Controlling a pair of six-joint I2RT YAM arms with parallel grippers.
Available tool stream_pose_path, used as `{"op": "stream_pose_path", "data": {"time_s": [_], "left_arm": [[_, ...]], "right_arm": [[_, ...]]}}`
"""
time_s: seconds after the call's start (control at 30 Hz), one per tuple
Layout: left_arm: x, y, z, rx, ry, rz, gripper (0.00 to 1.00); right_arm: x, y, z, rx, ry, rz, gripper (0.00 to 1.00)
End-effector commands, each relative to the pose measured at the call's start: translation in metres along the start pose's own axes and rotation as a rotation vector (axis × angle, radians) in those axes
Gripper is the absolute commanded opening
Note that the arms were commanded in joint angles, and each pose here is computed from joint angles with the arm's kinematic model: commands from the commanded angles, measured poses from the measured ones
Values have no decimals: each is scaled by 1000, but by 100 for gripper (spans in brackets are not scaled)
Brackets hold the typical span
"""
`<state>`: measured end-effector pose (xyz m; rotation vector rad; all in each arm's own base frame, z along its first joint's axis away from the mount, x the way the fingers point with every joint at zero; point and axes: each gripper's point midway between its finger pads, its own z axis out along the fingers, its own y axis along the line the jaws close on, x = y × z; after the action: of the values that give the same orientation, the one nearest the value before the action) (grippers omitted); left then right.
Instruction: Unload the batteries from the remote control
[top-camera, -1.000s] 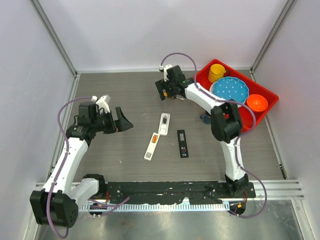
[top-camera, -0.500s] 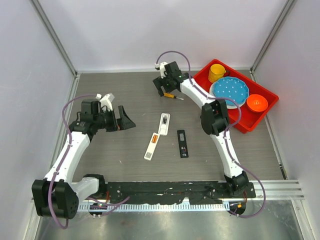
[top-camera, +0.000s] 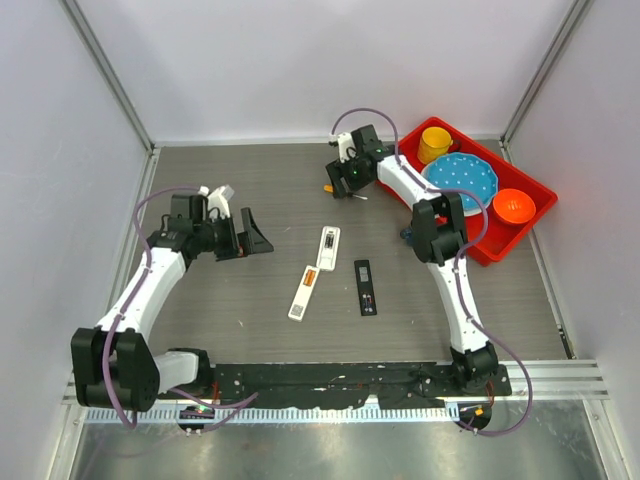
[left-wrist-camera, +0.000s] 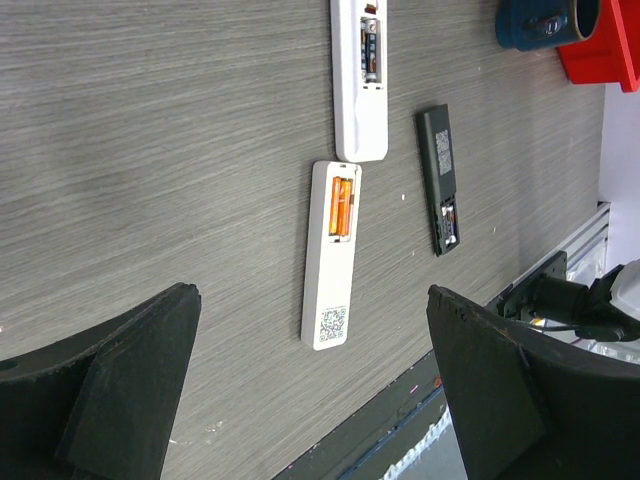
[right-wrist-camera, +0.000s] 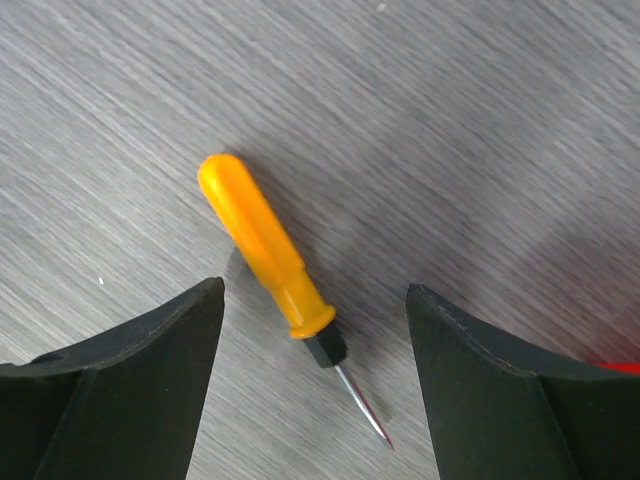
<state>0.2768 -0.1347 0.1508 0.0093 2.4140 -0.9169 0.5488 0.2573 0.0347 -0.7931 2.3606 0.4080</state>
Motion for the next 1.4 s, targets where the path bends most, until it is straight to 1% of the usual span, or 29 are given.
{"op": "stream_pose_path", "data": {"time_s": [0.0, 0.07, 0.2, 0.23, 0.3, 0.33, 0.4, 0.43, 0.5, 0.63, 0.67, 0.73, 0.8, 0.87, 0.9, 0.93, 0.97, 1.0, 1.03, 1.07, 1.1, 1.13, 1.17, 1.2, 1.23, 1.3, 1.33, 1.37], "left_arm": [[-29, -15, -3, 38, -65, 48, 100], [-31, -14, -3, 35, -65, 44, 100], [-32, -13, 0, 31, -55, 40, 100], [-31, -13, 0, 30, -53, 36, 100], [-32, -15, -3, 33, -59, 40, 100], [-32, -16, -4, 34, -63, 43, 100], [-33, -18, -7, 30, -75, 42, 100], [-33, -19, -10, 29, -86, 46, 100], [-35, -18, -13, 10, -99, 38, 100], [-42, -28, -25, 12, -134, 51, 100], [-45, -30, -28, 11, -146, 54, 100], [-51, -31, -32, -3, -172, 48, 100], [-57, -35, -37, -2, -201, 46, 100], [-63, -43, -37, 28, -222, 32, 100], [-66, -46, -37, 45, -231, 28, 100], [-67, -50, -35, 67, -231, 20, 100], [-73, -55, -34, 86, -246, 11, 100], [-73, -57, -27, 99, -232, 1, 100], [-76, -61, -25, 114, -229, 2, 100], [-81, -67, -21, 134, -232, -3, 100], [-78, -74, -9, 153, -202, 1, 100], [-81, -81, -4, 168, -198, 6, 100], [-87, -90, 1, 194, -205, 14, 99], [-85, -100, 16, 214, -174, 23, 99], [-86, -106, 22, 232, -166, 28, 99], [-92, -130, 35, 301, -154, 48, 99], [-91, -128, 49, 309, -127, 32, 98], [-95, -136, 56, 341, -129, 42, 95]], "right_arm": [[11, 14, 1, 1, 45, -77, 76], [15, 18, 5, 12, 58, -96, 71], [22, 24, 12, 17, 80, -103, 65], [24, 24, 14, 22, 89, -106, 60], [29, 26, 17, 44, 111, -117, 54], [30, 26, 19, 54, 117, -122, 41], [31, 34, 21, 70, 127, -128, 29], [32, 35, 21, 87, 133, -131, 13], [26, 44, 19, 99, 118, -102, 1], [3, 63, 3, 42, 30, 9, 2], [-19, 69, -16, 25, -35, 29, 2], [-28, 78, -24, 4, -100, 91, 1], [-48, 84, -49, -9, -197, 142, 1], [-60, 87, -68, -14, -261, 226, 2], [-69, 89, -86, -17, -322, 253, 1], [-73, 90, -95, -17, -353, 288, 1], [-75, 93, -103, -30, -384, 356, 1], [-71, 93, -107, -30, -426, 376, 1], [-82, 96, -132, -34, -495, 397, 2], [-88, 98, -144, -48, -545, 446, 1], [-80, 98, -146, -51, -573, 477, 1], [-89, 101, -168, -68, -631, 493, 1], [-89, 105, -175, -94, -652, 541, 1], [-83, 106, -175, -108, -669, 563, 1], [-87, 111, -190, -139, -702, 571, 1], [-84, 117, -198, -196, -729, 624, 2], [-85, 125, -204, -244, -737, 633, 1], [-88, 128, -215, -278, -764, 643, 1]]}}
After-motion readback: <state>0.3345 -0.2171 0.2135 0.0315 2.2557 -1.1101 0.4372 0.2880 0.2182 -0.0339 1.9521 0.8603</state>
